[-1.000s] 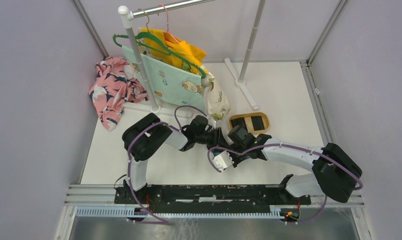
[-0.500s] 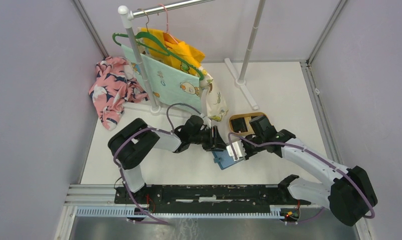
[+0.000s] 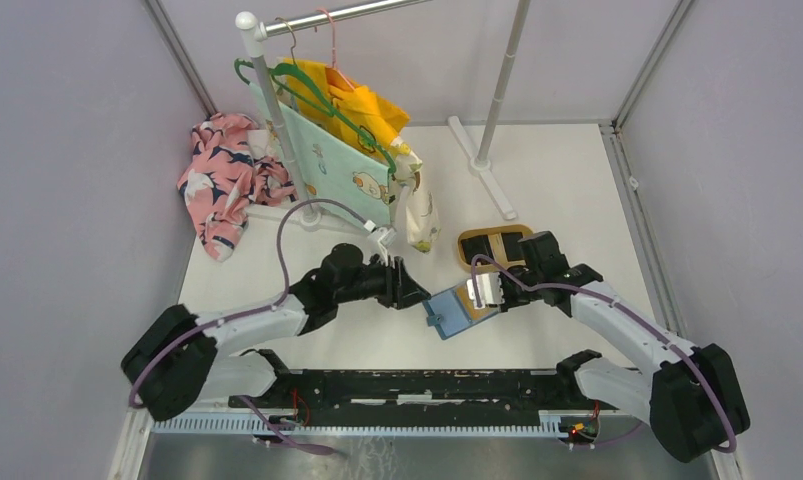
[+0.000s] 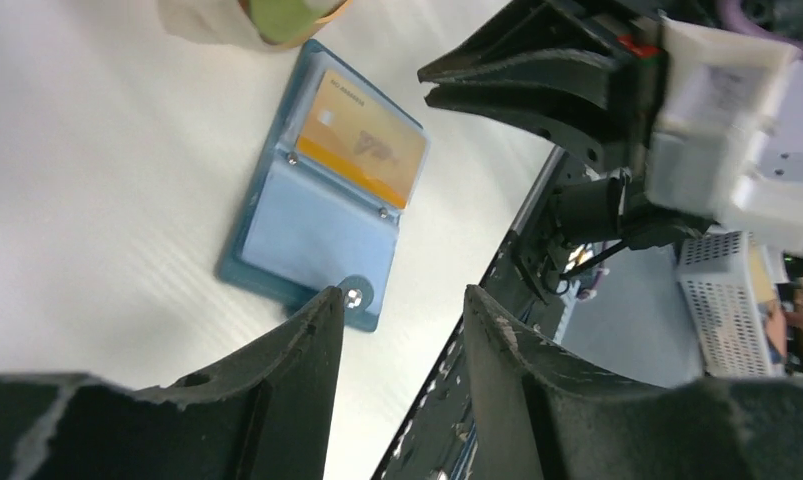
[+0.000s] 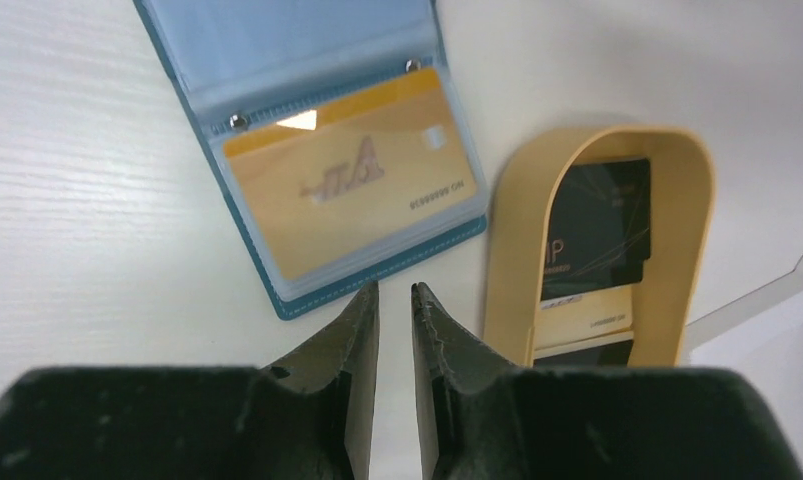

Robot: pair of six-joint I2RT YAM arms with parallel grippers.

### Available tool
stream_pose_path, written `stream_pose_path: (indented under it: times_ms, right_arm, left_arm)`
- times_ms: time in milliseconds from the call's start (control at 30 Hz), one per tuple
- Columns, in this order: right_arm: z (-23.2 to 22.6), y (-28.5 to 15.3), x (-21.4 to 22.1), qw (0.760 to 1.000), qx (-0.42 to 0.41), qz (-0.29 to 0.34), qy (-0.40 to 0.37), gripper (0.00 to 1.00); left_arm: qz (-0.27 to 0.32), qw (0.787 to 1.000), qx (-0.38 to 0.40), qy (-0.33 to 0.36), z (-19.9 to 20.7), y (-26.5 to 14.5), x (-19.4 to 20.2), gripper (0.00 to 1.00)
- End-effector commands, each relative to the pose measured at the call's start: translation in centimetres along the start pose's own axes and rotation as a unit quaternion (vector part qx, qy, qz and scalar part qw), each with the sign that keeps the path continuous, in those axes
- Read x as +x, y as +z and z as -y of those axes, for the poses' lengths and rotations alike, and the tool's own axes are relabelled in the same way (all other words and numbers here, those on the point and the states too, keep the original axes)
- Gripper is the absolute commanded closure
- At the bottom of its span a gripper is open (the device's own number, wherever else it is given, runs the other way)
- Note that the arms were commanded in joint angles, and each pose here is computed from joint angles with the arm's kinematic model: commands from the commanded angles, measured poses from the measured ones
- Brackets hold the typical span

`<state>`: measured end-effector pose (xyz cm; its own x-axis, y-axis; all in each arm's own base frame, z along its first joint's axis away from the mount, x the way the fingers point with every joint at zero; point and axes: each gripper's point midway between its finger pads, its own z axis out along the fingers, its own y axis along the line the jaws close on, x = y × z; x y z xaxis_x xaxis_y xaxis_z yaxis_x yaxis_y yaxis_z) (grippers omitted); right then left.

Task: Put the credit cards into the card holder
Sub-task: Insert the credit card into the card holder, then close the card holder at the center of the board.

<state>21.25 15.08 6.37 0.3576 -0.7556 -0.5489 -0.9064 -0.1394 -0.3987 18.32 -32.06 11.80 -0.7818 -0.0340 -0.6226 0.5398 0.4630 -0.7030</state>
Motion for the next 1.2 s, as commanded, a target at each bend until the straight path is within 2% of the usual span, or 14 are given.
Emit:
stream_pose_path:
  times_ms: [0, 67, 167, 233, 267, 300, 433, 500, 567, 700, 833, 967, 1167]
  right_arm:
    - [0.5, 0.1, 3.0, 0.998, 0.014, -0.062, 0.014, 0.76]
    - [0.1, 0.4, 3.7, 0.997, 0.004, -0.072, 0.023, 0.76]
    - [-0.5, 0.8, 4.4, 0.996, -0.011, -0.084, 0.034, 0.76]
    - [-1.1, 1.2, 4.8, 0.995, -0.025, -0.089, 0.042, 0.76]
    - [-1.4, 1.3, 5.0, 0.994, -0.031, -0.090, 0.045, 0.76]
    - [-1.7, 1.5, 5.0, 0.994, -0.039, -0.090, 0.049, 0.76]
    - [-3.0, 2.3, 4.4, 0.993, -0.075, -0.064, 0.063, 0.77]
    - [-3.5, 2.6, 3.7, 0.993, -0.091, -0.044, 0.066, 0.77]
    - [-4.0, 2.9, 2.8, 0.992, -0.102, -0.023, 0.064, 0.77]
    - [-4.9, 3.6, 1.1, 0.990, -0.128, 0.010, 0.057, 0.77]
    - [-5.5, 4.2, 0.1, 0.987, -0.149, 0.021, 0.050, 0.77]
    - [-5.7, 4.5, -0.3, 0.986, -0.156, 0.021, 0.046, 0.77]
    - [-5.3, 4.4, 0.0, 0.988, -0.147, 0.012, 0.044, 0.77]
  left_arm:
    - [0.052, 0.993, -0.056, 0.094, -1.5, -2.9, -1.2, 0.45]
    - [0.078, 0.988, -0.076, 0.106, -1.8, -4.1, -2.0, 0.40]
    - [0.110, 0.982, -0.106, 0.112, -2.5, -5.4, -2.8, 0.27]
    - [0.116, 0.981, -0.119, 0.105, -3.0, -5.7, -2.7, 0.14]
    - [0.114, 0.980, -0.129, 0.095, -3.5, -5.7, -2.5, 0.02]
    - [0.110, 0.981, -0.140, 0.082, -4.1, -5.5, -2.2, 0.01]
    - [0.045, 0.985, -0.152, 0.059, -5.8, -3.8, 0.4, 0.00]
    - [0.026, 0.988, -0.142, 0.049, -5.8, -3.2, 1.3, 0.05]
    - [0.025, 0.989, -0.136, 0.044, -5.8, -3.2, 1.8, 0.09]
    - [0.048, 0.986, -0.143, 0.071, -4.6, -3.8, 2.4, 0.09]
    - [0.082, 0.967, -0.207, 0.121, -4.4, -4.4, 2.8, 0.09]
    - [0.090, 0.948, -0.269, 0.143, -5.5, -4.5, 2.4, 0.09]
    - [0.064, 0.911, -0.372, 0.166, -7.8, -3.9, 2.0, 0.08]
